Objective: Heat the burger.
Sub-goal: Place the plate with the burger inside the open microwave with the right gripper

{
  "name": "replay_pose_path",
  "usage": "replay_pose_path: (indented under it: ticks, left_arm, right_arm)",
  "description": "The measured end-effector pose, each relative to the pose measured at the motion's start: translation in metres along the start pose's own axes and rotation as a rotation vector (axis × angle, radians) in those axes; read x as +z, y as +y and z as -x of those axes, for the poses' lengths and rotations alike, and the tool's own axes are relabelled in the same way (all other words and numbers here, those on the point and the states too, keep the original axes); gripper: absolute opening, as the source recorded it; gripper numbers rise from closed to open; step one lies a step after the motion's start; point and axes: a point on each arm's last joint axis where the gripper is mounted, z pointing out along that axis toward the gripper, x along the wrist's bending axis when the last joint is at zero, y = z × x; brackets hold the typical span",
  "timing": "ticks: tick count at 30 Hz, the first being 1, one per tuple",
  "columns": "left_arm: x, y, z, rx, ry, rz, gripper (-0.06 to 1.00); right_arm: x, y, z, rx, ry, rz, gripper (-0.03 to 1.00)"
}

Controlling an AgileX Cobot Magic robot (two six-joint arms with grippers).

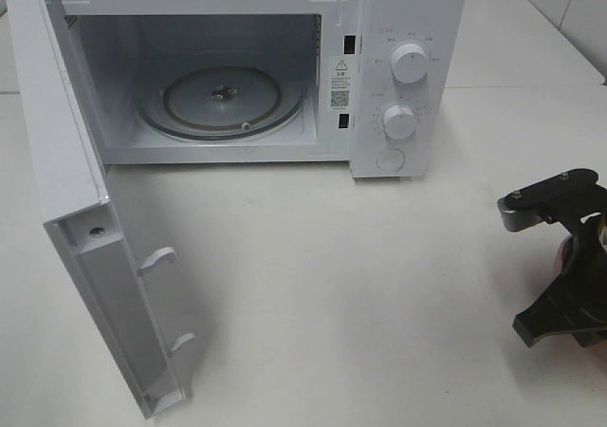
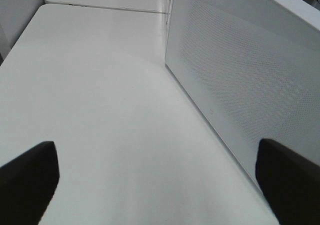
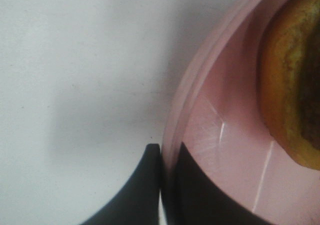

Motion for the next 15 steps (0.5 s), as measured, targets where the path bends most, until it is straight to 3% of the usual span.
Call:
replay_pose_path:
  ticks: [15]
  left_arm:
    - [0.000,0.000,0.000,0.000,0.000,0.000,0.99]
  right_arm:
    - [-0.024,-0.006,-0.022,-0.158,-0.047,0.079,0.03]
